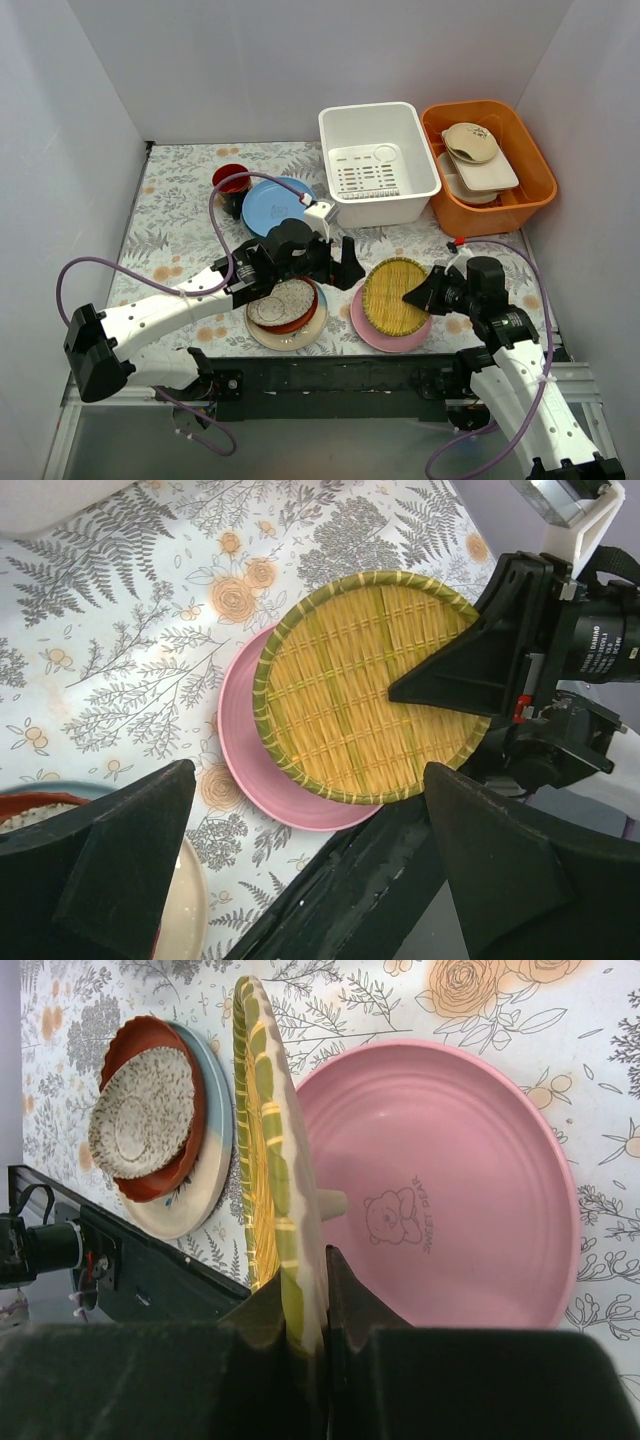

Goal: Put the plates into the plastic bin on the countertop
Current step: Place the plate in the plastic bin.

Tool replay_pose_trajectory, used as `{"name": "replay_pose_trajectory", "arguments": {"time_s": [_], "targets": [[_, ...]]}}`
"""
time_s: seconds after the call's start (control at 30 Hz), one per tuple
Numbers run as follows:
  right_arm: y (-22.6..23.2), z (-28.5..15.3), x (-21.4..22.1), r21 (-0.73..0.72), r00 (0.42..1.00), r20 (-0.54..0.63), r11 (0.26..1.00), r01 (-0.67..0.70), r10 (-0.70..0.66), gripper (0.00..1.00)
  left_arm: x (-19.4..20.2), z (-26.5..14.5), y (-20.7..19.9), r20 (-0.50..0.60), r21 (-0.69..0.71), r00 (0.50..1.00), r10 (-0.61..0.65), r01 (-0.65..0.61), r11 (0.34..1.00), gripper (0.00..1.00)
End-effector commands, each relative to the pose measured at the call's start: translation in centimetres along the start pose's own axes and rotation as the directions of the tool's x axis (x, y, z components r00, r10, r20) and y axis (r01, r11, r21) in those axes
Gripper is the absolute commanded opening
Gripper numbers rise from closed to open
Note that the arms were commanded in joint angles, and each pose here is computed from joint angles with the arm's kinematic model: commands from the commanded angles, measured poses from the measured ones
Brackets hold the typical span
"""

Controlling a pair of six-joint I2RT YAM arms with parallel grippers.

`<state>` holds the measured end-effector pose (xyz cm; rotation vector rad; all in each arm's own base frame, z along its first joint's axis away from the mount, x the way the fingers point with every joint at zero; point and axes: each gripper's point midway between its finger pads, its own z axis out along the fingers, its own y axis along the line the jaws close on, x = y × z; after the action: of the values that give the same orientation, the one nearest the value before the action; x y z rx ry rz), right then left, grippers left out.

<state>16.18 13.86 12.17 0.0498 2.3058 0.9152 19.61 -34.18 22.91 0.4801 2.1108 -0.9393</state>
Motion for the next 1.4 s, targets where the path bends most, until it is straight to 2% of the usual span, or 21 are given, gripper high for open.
{"name": "replay_pose_trajectory", "arguments": {"time_s": [0.0, 0.63, 0.77, 1.03, 1.37], "targets": [[2.5, -0.1, -2.8, -0.096, 0.992, 0.102, 0.992, 0.082, -0.072, 0.01, -0.7, -0.8, 1.6, 0.061, -0.075, 0.998, 0.018, -0.013, 0.997, 0.98], [3.0, 0.2, -4.1, -0.109, 0.987, 0.121, 0.987, 0.122, -0.109, 0.01, -0.6, 0.2, 4.8, 0.069, -0.23, 0.997, 0.036, -0.02, 0.973, 0.98], [3.2, 0.3, -4.7, -0.11, 0.985, 0.135, 0.986, 0.125, -0.11, 0.01, -1.0, 0.1, 6.6, 0.075, -0.293, 0.997, 0.02, 0.003, 0.956, 0.98], [5.5, 0.5, -8.0, -0.149, 0.98, 0.147, 0.977, 0.153, -0.131, 0.01, -1.8, -0.8, 12.2, 0.078, -0.321, 0.988, -0.134, 0.153, 0.935, 0.98], [9.6, 0.7, -14.2, -0.207, 0.96, 0.205, 0.95, 0.235, -0.193, 0.01, -1.7, -1.5, 15.3, 0.047, -0.337, 0.982, -0.18, 0.186, 0.923, 0.98]]}}
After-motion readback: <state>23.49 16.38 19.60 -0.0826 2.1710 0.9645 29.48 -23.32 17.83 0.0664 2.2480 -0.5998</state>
